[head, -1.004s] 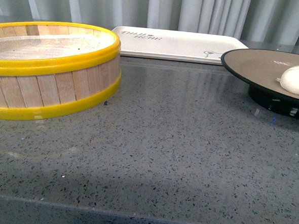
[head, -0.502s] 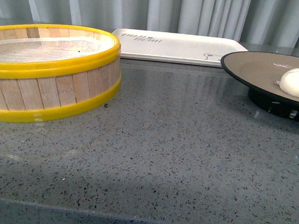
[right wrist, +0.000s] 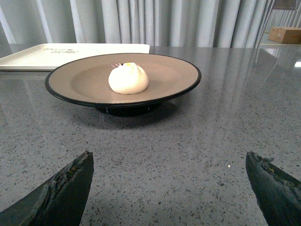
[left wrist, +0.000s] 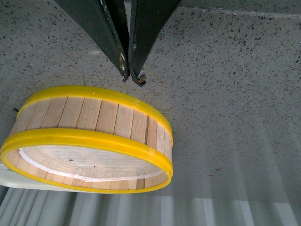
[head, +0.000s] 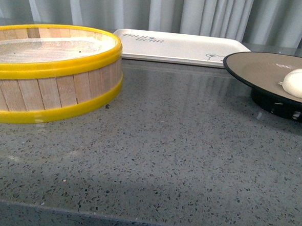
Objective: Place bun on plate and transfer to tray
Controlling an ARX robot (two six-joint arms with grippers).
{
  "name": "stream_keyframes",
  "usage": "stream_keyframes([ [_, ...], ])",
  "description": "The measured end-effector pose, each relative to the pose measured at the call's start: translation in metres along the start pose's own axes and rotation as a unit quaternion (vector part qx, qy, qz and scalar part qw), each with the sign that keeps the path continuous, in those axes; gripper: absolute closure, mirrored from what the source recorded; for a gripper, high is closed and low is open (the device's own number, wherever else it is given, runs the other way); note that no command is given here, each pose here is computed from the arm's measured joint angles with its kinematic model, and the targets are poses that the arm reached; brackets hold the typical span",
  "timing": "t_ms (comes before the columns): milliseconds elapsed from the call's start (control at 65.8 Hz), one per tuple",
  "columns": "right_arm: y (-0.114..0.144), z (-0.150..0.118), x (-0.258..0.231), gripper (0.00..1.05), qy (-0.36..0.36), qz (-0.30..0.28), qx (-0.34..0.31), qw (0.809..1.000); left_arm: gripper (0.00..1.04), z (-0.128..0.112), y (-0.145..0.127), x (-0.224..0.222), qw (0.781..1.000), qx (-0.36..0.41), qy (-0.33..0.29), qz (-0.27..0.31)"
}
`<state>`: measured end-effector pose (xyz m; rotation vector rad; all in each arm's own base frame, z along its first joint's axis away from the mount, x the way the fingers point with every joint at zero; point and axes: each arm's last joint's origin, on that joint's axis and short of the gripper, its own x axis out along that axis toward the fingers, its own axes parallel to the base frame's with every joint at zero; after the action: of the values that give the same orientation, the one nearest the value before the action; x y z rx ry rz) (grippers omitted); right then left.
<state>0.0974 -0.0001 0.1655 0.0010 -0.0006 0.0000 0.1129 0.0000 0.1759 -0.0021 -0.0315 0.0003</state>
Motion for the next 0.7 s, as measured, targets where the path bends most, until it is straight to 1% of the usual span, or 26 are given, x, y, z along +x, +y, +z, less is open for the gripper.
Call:
stream_keyframes([
  [304,0.0,0.0,0.0,0.08,0.0,0.0,0.0,1.0,1.01,-0.001,0.0,-0.007,1.0,0.0,0.001,0.0],
  [380,0.0,0.0,0.0,0.08,0.0,0.0,0.0,1.0,1.01,-0.005,0.0,-0.013,1.0,0.0,0.019,0.0],
  [471,0.0,0.0,0.0,0.08,0.0,0.0,0.0,1.0,1.01,-0.003,0.0,-0.017,1.0,0.0,0.002,0.0],
  [699,0.0,0.0,0.0,0.08,0.0,0.0,0.0,1.0,1.01,-0.003,0.0,-0.017,1.0,0.0,0.004,0.0],
])
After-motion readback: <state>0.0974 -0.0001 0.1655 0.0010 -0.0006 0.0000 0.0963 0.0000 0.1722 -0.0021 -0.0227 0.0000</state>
